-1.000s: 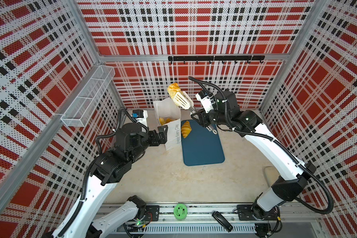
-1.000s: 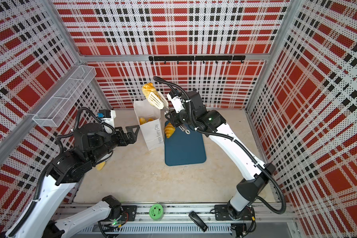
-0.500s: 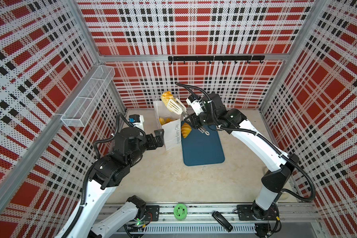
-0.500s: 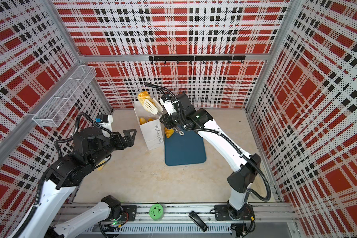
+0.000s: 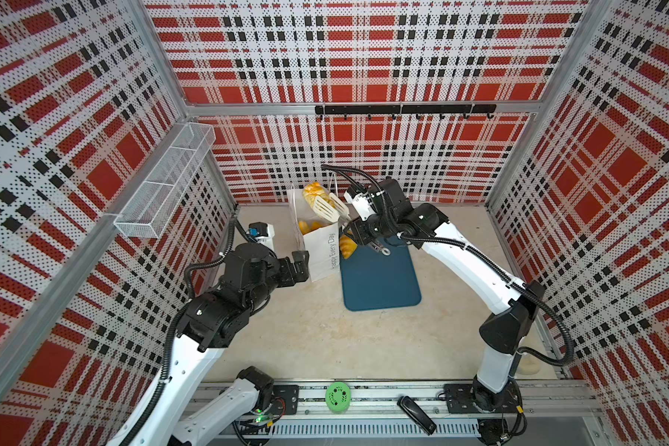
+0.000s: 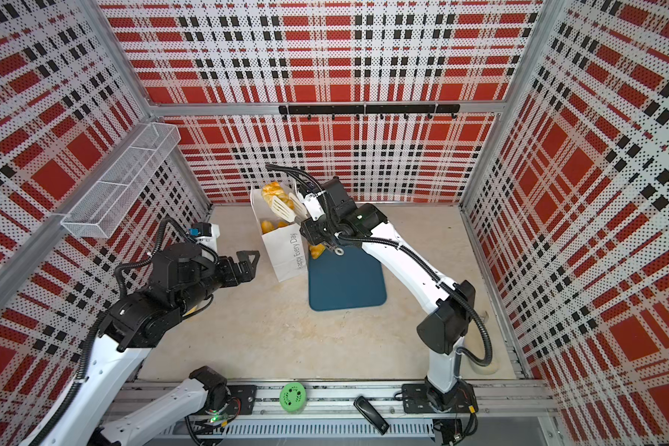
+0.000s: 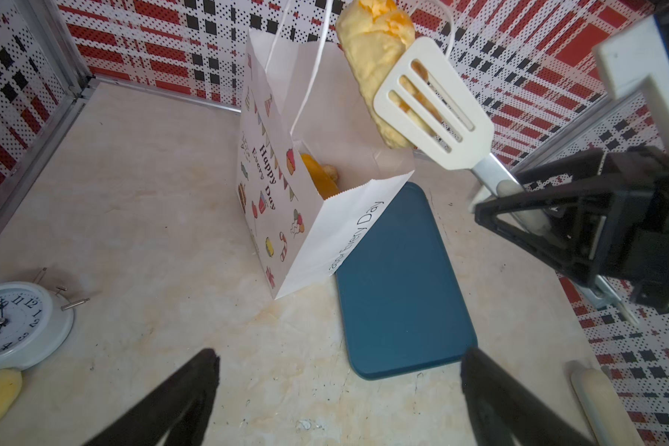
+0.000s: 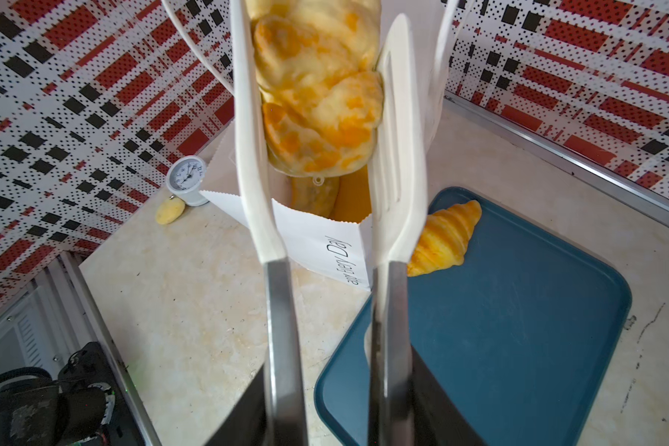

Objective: Place the fake bread into the paper bag
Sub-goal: 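Open the tongs to drop the flaky pastry into the bag, then move the empty tongs down to the croissant on the tray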

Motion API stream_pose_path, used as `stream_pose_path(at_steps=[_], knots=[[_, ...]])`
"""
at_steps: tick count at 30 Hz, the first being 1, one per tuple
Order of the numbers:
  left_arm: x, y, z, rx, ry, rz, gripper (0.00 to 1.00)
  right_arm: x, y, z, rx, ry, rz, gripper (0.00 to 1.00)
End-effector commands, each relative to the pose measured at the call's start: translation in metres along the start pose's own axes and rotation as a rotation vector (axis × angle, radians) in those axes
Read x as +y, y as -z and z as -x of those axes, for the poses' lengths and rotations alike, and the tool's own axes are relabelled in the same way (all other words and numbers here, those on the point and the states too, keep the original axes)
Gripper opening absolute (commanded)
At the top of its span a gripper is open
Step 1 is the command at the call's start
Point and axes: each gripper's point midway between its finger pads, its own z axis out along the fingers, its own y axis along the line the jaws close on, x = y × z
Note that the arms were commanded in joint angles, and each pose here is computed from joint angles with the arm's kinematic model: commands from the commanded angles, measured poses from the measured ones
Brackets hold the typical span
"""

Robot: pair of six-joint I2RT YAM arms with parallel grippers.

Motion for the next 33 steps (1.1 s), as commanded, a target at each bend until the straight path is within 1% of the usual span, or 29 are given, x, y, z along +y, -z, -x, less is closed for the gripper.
stream_pose_path(at_steps=[1,4,9,13,17,21,25,33], knots=[[0.001,-0.001,-0.006,0.013,0.031,-0.013,0.99,0.003,0.009,0.024,-0.075,0.025,-0.009,0.51],[0.002,-0.002,-0.009,0.017,0.039,-0.013,0.99,0.001,0.008,0.023,-0.069,0.026,-0.018,0.56],[0.002,-0.002,-0.008,0.012,0.041,-0.011,0.99,0.001,0.012,0.026,-0.075,0.033,-0.019,0.57],[0.002,-0.001,-0.009,0.010,0.035,-0.005,0.99,0.002,0.024,0.029,-0.091,0.037,-0.028,0.57],[0.010,-0.001,-0.014,0.000,0.024,0.059,1.00,-0.001,0.039,0.028,-0.108,0.040,-0.056,0.57],[0.012,0.003,-0.015,-0.031,0.003,0.114,0.99,-0.008,0.055,0.019,-0.114,0.032,-0.099,0.58],[0.008,0.006,-0.019,-0.051,-0.002,0.120,0.99,-0.018,0.068,0.005,-0.118,0.016,-0.157,0.58],[0.004,0.002,-0.036,-0.049,0.006,0.125,0.99,-0.045,0.084,-0.021,-0.097,-0.026,-0.262,0.59]])
